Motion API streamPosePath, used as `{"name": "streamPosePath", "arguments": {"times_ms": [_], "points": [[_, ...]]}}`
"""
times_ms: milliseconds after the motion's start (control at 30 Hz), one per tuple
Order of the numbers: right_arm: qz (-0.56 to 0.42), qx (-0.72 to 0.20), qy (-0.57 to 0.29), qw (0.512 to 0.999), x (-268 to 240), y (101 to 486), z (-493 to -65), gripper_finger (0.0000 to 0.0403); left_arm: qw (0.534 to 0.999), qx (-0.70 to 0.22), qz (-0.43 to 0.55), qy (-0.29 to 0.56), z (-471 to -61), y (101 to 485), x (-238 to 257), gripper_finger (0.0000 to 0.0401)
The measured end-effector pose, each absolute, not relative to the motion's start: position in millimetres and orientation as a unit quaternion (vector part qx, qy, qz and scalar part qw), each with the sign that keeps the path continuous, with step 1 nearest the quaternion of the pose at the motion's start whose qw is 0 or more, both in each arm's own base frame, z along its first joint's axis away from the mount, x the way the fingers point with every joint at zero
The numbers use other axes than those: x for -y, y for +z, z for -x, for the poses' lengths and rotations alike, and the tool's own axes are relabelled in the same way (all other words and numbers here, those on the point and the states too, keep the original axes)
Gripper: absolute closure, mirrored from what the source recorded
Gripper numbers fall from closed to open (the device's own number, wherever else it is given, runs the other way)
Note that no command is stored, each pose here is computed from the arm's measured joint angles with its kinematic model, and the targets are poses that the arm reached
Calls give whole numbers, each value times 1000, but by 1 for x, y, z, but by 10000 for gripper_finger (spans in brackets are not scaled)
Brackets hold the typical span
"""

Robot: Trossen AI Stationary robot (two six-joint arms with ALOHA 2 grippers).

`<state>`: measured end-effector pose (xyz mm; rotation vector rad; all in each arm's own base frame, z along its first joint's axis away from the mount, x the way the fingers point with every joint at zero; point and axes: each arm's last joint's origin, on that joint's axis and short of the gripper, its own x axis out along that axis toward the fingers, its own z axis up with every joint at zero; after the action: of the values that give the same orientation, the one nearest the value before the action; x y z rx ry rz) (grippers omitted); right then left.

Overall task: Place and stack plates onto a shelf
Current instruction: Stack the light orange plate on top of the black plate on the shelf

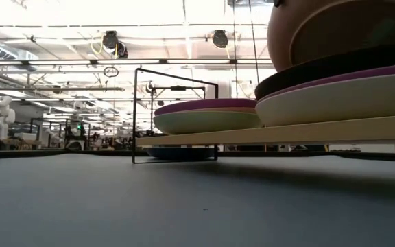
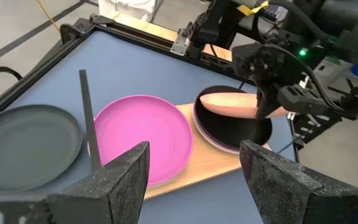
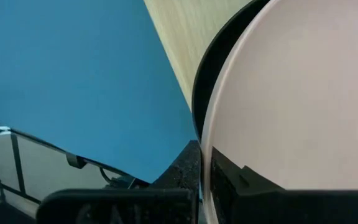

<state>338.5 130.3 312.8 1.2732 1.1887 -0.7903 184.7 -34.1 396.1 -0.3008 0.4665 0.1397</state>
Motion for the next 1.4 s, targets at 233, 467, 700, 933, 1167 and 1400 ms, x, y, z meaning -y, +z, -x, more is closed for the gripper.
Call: {"name": "streamPosePath", "arguments": {"times_ms": [233, 467, 700, 933, 1167, 1400], "points": [[-552, -501, -323, 583, -132, 312, -343, 365, 958, -244, 141, 59, -183, 394, 38, 148], [-550, -501, -327, 583, -132, 312, -343, 295, 952, -264, 143, 56, -180, 391, 42, 148], [-554, -495, -323, 586, -132, 312, -344, 277, 950, -274, 143, 55, -178, 389, 43, 148], [-524, -514, -333, 592, -127, 311, -340, 304, 951, -272, 134, 67, -180, 389, 37, 148], [-452, -570, -383, 570, -110, 275, -327, 379, 950, -267, 103, 125, -183, 389, 11, 148], [-461, -596, -382, 535, -105, 225, -322, 391, 941, -279, 109, 160, -187, 386, -23, 148]]}}
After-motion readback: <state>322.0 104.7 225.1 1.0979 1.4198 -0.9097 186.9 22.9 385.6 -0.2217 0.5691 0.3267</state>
